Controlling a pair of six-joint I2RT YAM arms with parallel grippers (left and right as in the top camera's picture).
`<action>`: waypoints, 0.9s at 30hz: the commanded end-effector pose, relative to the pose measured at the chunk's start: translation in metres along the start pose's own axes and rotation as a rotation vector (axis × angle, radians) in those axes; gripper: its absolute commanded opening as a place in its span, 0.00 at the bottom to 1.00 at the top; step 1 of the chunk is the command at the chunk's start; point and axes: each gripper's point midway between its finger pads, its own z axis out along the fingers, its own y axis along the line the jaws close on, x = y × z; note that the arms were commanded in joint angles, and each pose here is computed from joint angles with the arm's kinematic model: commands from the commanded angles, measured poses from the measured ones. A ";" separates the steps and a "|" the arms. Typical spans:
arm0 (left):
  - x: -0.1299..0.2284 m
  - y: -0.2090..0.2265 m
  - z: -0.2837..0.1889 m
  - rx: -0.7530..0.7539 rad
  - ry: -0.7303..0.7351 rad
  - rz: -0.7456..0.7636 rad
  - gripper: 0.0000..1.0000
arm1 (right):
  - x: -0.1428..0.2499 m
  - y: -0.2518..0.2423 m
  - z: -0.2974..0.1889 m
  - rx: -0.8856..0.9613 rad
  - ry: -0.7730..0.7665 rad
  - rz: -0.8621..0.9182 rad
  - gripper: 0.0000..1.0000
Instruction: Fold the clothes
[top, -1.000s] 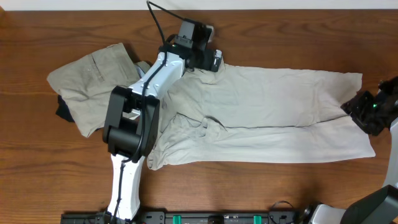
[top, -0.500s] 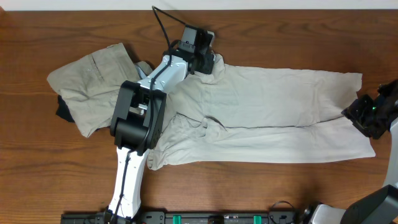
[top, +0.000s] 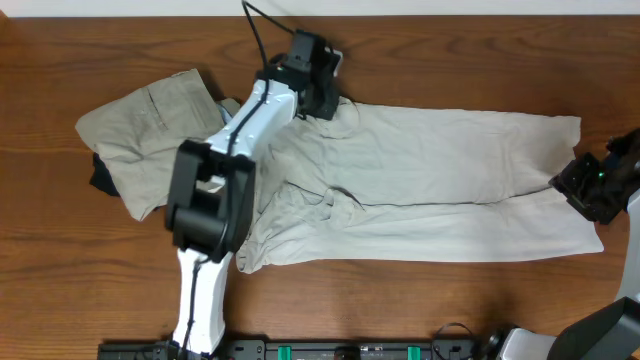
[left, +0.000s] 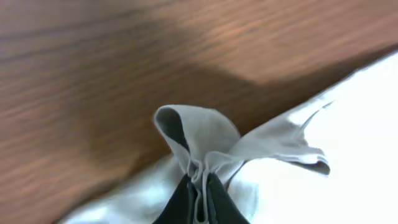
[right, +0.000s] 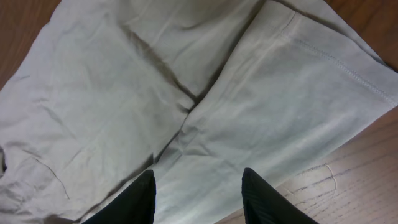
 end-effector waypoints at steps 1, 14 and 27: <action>-0.018 -0.017 -0.042 0.001 -0.039 0.037 0.06 | 0.003 0.001 0.003 0.005 0.013 -0.018 0.43; 0.085 -0.095 -0.051 0.056 0.362 0.084 0.16 | 0.003 0.001 0.003 0.005 0.012 -0.018 0.44; 0.092 -0.063 -0.054 -0.226 0.379 0.107 0.68 | 0.003 0.001 0.003 0.005 0.012 -0.018 0.45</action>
